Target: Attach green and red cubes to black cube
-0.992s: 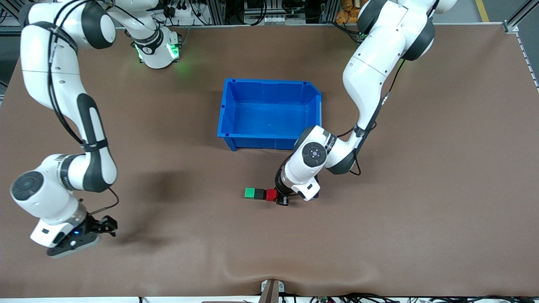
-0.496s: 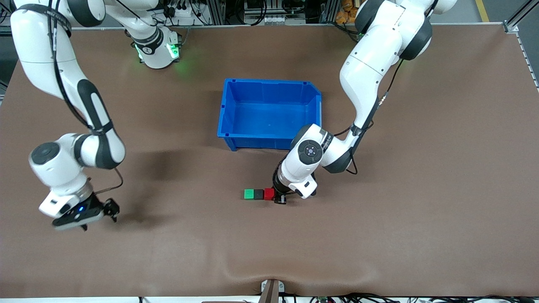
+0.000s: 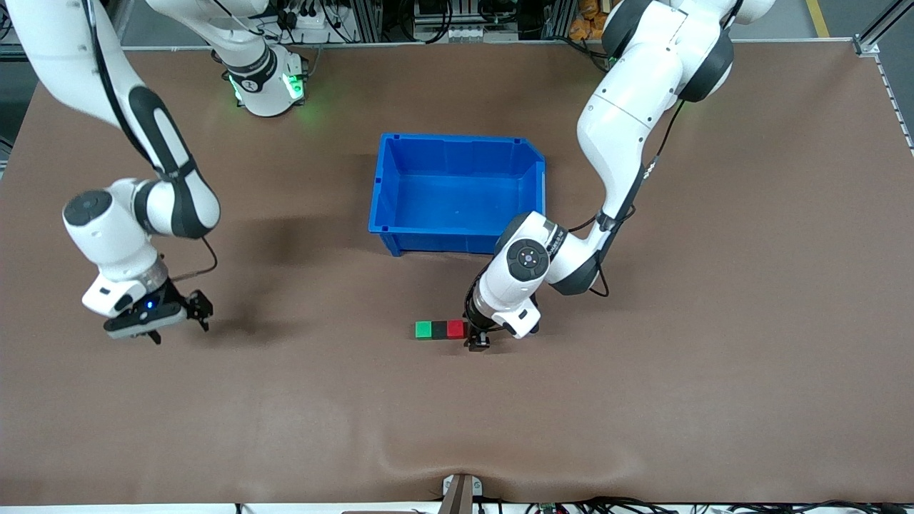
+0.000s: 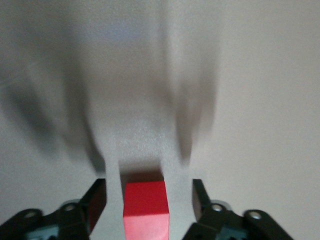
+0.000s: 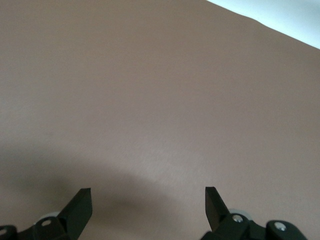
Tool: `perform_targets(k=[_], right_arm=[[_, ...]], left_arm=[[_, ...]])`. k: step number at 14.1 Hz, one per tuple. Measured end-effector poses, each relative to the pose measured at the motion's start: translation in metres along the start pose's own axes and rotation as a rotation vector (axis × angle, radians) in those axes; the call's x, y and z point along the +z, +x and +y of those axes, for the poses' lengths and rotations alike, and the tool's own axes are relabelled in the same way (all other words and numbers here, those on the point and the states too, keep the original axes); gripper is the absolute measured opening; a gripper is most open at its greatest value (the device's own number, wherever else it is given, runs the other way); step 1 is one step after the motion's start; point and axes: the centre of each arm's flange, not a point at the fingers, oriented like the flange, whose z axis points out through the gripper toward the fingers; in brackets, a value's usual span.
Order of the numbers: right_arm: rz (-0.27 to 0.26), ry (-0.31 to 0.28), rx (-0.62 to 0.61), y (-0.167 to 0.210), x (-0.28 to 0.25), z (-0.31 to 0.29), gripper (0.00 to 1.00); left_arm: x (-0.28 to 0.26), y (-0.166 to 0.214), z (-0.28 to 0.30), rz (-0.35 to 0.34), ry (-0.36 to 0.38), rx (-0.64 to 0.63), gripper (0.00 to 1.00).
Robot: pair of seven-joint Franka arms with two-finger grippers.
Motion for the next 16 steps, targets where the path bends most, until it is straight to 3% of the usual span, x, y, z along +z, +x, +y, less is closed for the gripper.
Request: perform_targets(k=[2, 10, 12, 16], right_arm=[[-0.003, 0.007, -0.001, -0.012, -0.020, -0.008, 1.00], [0.014, 0.016, -0.014, -0.026, -0.058, -0.026, 1.00], [-0.011, 0.031, 0.002, -0.024, -0.069, -0.024, 1.00], [-0.060, 0.064, 0.046, -0.009, -0.109, -0.017, 1.00]], left_arm=[[-0.019, -0.004, 0.006, 0.012, 0.017, 0.035, 1.00], [-0.195, 0.043, 0.062, 0.088, 0.090, 0.236, 1.00], [-0.238, 0.057, 0.065, 0.109, 0.117, 0.281, 1.00], [-0.316, 0.091, 0.056, 0.130, 0.246, 0.498, 1.00]])
